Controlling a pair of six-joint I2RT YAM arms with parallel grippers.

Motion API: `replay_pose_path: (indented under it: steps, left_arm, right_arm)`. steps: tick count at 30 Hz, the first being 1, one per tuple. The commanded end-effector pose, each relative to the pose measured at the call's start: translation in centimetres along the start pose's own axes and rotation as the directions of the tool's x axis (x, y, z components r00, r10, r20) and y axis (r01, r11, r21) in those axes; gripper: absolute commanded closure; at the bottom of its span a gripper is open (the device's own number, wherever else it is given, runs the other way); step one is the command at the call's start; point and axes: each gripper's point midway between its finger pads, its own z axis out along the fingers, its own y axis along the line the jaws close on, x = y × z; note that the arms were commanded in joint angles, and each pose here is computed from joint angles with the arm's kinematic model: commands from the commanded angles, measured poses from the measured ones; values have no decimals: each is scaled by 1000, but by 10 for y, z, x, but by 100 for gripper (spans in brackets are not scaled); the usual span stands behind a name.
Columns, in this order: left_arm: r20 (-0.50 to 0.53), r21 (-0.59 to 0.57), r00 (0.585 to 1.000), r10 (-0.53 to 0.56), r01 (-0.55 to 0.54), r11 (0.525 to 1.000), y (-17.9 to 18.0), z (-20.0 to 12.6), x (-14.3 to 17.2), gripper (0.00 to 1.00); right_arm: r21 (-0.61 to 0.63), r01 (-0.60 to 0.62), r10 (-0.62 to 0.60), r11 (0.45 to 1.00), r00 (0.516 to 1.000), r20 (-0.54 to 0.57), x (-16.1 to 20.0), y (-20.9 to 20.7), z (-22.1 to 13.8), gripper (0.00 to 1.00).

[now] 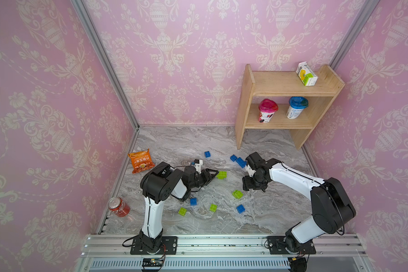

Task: Assemble the letter v with lego
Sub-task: Pick up the lego brick from the center of the board.

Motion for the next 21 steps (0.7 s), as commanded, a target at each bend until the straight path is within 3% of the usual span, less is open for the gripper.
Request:
replay_pose_path:
  steps: [1,10,16,21]
  left_arm:
    - [-30,-38,999,-31,30,999,16,5,10,52]
    - [-24,-32,999,-37,36,999,14,8,7,58]
    - [-26,-32,999,-44,44,999,15,10,6,59]
    - [-25,-30,999,-46,45,999,14,10,6,62]
  right_arm:
    - [11,-9,9,1000,1000,-7,5,-5,-2,32]
    - [-4,16,-16,1000,1000,-15,6,5,1,31]
    - [-48,136,-136,989,991,9,9,30,-1,31]
    - [-59,223,-222,973,975,33,14,47,-8,24]
